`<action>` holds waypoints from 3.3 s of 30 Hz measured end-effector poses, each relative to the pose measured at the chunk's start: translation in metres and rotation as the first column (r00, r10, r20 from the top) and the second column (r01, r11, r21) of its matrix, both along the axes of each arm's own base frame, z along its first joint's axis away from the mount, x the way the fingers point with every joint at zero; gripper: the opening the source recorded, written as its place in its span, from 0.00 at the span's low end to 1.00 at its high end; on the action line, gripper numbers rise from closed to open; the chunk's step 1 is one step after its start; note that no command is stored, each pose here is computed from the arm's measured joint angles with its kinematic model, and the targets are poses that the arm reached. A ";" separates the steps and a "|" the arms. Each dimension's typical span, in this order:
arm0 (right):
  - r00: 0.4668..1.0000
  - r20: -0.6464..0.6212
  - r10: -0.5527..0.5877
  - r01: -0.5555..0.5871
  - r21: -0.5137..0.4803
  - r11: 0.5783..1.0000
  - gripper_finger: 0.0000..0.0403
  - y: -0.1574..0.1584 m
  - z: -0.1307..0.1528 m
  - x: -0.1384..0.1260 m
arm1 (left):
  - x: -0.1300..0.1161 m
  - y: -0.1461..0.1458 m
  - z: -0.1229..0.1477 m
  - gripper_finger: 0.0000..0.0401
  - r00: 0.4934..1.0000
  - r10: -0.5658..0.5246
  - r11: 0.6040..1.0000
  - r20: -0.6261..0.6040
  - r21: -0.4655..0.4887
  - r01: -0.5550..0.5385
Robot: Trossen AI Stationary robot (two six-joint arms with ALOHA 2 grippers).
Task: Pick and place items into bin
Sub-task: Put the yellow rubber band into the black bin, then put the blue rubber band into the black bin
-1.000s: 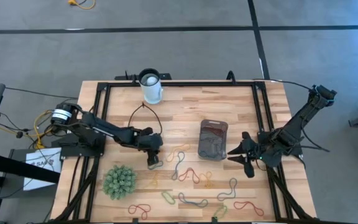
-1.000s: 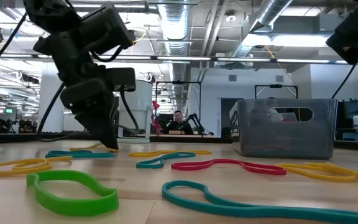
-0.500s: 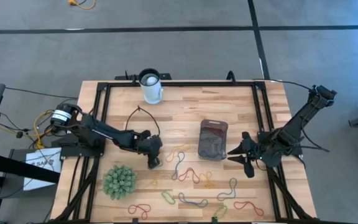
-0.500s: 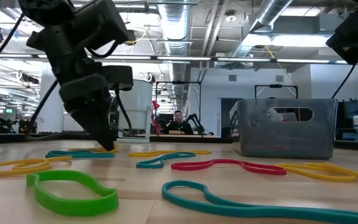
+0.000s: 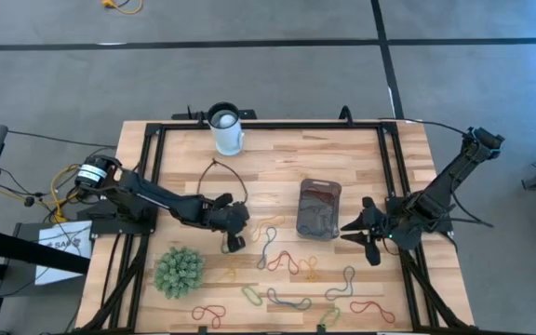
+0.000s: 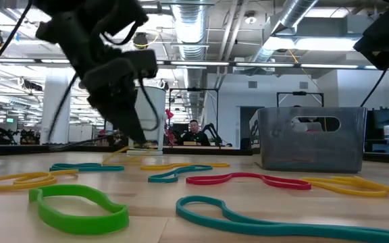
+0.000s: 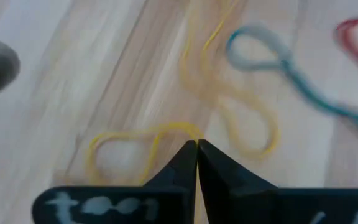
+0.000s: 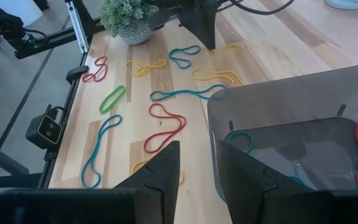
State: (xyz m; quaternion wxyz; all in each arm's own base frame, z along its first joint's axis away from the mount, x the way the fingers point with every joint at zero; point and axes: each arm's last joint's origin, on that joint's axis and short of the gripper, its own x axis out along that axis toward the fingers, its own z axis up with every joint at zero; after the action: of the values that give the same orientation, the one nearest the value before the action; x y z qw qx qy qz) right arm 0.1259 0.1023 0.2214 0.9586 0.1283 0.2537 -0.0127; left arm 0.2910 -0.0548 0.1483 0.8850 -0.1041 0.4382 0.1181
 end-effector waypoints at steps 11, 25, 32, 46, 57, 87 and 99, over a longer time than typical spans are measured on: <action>1.000 0.000 0.000 0.000 0.000 1.000 0.25 0.000 0.000 0.000 | 0.022 -0.003 0.038 0.00 0.998 -0.067 0.994 0.016 0.089 0.065; 0.994 0.050 -0.100 0.102 -0.047 0.994 0.25 -0.004 0.001 0.002 | 0.075 0.016 0.170 0.00 0.881 -0.325 0.935 0.345 0.257 0.245; 0.991 0.061 -0.117 0.121 -0.056 0.991 0.25 -0.005 0.001 0.002 | 0.082 0.036 0.199 0.00 0.784 -0.462 0.881 0.414 0.318 0.351; 0.984 0.084 -0.154 0.160 -0.072 0.984 0.25 -0.006 0.002 0.002 | 0.149 0.079 0.114 0.00 0.724 -0.498 0.863 0.477 0.190 0.469; 0.985 0.079 -0.153 0.159 -0.079 0.984 0.25 -0.006 0.001 0.002 | 0.164 0.097 0.060 0.00 0.819 -0.423 0.902 0.386 0.096 0.421; 0.987 0.049 -0.150 0.155 -0.118 0.981 0.25 -0.008 -0.002 0.000 | 0.176 0.106 0.029 0.04 0.824 -0.404 0.910 0.397 0.082 0.407; 0.989 0.017 -0.147 0.148 -0.157 0.976 0.25 -0.007 -0.007 0.001 | 0.179 0.105 0.030 0.21 0.833 -0.383 0.911 0.399 0.015 0.411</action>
State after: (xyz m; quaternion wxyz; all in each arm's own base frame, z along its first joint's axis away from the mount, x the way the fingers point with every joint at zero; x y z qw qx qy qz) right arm 0.1274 0.0957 0.2140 0.9629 0.0707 0.2389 -0.1037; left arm 0.4698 0.0504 0.1780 0.9555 -0.0639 0.2673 -0.1072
